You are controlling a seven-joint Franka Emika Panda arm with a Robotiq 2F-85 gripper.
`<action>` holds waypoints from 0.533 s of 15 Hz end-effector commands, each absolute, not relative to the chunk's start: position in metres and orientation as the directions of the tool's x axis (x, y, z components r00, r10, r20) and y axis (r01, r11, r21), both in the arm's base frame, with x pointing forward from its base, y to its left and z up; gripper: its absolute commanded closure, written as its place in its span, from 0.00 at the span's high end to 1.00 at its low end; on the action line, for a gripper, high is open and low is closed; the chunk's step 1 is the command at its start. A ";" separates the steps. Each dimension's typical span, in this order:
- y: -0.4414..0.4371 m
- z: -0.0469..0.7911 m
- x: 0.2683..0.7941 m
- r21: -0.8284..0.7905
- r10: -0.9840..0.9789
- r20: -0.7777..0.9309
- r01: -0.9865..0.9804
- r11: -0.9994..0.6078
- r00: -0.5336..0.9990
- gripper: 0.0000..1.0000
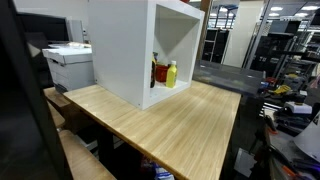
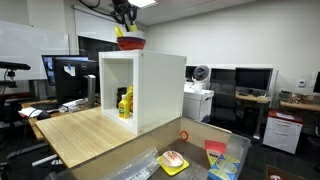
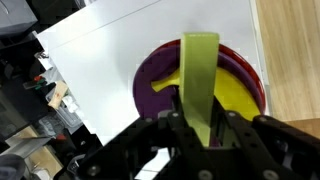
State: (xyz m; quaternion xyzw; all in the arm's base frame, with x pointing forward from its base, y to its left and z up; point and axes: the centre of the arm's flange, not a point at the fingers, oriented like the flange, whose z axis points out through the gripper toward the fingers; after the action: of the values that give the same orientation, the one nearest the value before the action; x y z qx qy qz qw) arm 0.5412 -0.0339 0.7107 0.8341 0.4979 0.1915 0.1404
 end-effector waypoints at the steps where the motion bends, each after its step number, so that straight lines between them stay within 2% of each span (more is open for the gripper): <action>1: -0.033 0.708 0.548 0.413 0.884 0.197 0.781 -0.468 0.425 0.07; 8: -0.025 0.698 0.556 0.393 0.886 0.211 0.795 -0.463 0.412 0.07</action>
State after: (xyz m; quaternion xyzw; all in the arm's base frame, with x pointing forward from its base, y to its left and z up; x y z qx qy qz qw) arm 0.5511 -0.0294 0.6964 0.8367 0.4995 0.1880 0.1228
